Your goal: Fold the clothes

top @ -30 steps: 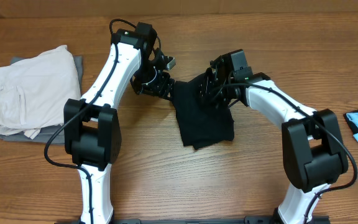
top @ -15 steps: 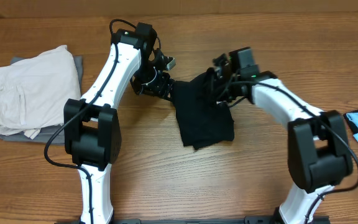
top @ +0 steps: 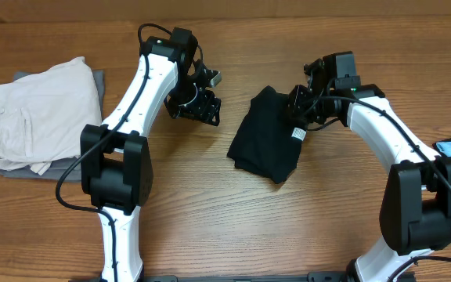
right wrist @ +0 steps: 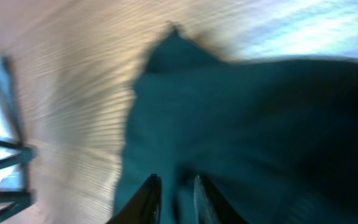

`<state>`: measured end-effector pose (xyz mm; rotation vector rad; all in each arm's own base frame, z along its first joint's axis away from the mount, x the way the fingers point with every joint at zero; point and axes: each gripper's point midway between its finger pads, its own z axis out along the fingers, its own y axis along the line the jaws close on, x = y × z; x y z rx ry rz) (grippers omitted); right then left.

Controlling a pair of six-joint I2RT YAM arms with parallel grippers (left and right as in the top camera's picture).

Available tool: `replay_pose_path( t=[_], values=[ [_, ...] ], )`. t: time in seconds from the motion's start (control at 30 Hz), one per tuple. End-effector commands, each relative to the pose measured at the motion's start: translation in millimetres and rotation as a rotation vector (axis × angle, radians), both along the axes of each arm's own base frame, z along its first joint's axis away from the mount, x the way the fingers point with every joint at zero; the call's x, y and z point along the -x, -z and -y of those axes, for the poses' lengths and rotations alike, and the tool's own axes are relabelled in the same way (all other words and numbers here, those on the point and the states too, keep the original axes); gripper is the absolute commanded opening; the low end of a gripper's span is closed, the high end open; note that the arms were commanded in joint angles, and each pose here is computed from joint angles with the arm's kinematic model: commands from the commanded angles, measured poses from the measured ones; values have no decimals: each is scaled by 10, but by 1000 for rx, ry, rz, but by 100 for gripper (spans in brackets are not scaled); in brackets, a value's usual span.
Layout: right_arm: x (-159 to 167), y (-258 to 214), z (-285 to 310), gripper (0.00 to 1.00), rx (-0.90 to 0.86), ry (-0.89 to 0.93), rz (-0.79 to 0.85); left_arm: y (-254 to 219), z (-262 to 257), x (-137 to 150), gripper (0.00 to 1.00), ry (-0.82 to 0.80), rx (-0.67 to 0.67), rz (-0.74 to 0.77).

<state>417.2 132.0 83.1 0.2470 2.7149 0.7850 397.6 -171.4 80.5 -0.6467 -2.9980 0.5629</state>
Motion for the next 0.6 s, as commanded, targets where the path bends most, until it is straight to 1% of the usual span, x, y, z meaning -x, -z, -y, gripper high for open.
replay_pose_path(
  t=[0.0, 0.07, 0.2, 0.3, 0.37, 0.4, 0.43, 0.47, 0.57],
  values=[
    [-104, -37, 283, 21, 100, 95, 22, -125, 14, 22, 76, -13, 39, 2],
    [-104, -53, 305, 22, 83, 75, 28, -162, 96, 55, 77, -11, 88, -15],
    [-17, -150, 146, 22, -29, -64, 53, -230, 363, 208, 76, 3, 222, -82],
    [34, -127, 180, 22, -33, -58, 24, -93, 498, 386, 72, -20, 210, -155],
    [50, -116, 204, 22, -32, -52, 13, 22, 633, 490, 68, -65, 201, -204],
    [51, -116, 215, 22, -33, -50, 11, 89, 706, 533, 65, -116, 187, -234],
    [53, -119, 221, 22, -34, -49, 10, 163, 780, 574, 65, -169, 173, -262],
    [53, -123, 222, 22, -36, -51, 12, 226, 851, 620, 67, -213, 161, -288],
    [67, -125, 225, 22, -35, -50, 6, 403, 1049, 742, 71, -299, 140, -332]
  ],
)
